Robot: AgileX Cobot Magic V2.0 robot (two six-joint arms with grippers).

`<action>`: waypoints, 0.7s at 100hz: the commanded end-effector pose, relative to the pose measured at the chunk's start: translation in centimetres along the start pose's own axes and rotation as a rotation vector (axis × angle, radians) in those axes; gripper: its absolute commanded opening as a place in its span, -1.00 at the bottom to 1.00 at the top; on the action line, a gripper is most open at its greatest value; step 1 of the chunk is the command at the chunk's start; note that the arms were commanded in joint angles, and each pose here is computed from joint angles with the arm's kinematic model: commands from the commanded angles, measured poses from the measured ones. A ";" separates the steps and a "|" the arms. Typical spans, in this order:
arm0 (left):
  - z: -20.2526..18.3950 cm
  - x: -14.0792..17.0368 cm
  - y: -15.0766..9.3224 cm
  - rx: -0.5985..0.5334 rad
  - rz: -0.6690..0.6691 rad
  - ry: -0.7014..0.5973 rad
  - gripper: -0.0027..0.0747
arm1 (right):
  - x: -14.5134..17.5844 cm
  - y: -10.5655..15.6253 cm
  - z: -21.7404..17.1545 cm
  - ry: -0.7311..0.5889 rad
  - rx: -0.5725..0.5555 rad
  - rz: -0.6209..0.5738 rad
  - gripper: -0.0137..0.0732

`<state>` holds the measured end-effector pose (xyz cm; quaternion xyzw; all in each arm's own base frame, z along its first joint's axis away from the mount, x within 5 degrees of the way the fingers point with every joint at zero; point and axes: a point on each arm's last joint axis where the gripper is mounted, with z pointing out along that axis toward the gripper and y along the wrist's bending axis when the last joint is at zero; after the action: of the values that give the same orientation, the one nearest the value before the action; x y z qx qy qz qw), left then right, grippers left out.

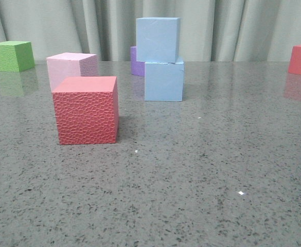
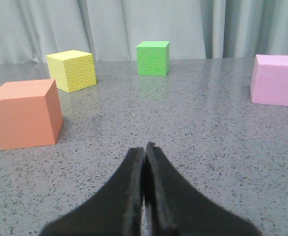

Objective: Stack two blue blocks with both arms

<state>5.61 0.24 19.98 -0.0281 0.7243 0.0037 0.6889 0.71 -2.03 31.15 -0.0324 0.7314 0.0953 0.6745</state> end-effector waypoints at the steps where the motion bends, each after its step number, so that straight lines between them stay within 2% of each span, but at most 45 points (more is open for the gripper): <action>1: -0.2 0.0 0.0 0.005 -0.010 -0.090 -0.98 | -1.0 1.0 0.2 -0.192 -0.027 -0.041 -0.84; 13: -0.2 0.0 0.0 0.005 -0.010 -0.090 -0.98 | 0.4 1.7 1.6 -0.288 -0.007 -0.029 -0.84; 24: -0.2 0.0 0.0 0.005 -0.010 -0.090 -0.98 | 2.5 1.5 3.1 -0.329 0.068 0.009 -0.84; 42: -0.2 0.0 0.0 0.005 -0.010 -0.090 -0.98 | 6.4 0.4 4.7 -0.255 0.202 0.008 -0.84; 60: -0.2 0.0 0.0 0.005 -0.010 -0.090 -0.98 | 9.8 -0.1 5.8 -0.234 0.215 0.009 -0.84; 70: -0.1 0.0 0.0 0.005 -0.010 -0.088 -0.98 | 10.0 -0.1 5.8 -0.208 0.220 -0.007 -0.84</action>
<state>5.61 0.24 19.98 -0.0281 0.7243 0.0037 0.6889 5.60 -0.31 19.97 0.0619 0.6996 0.0247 0.7114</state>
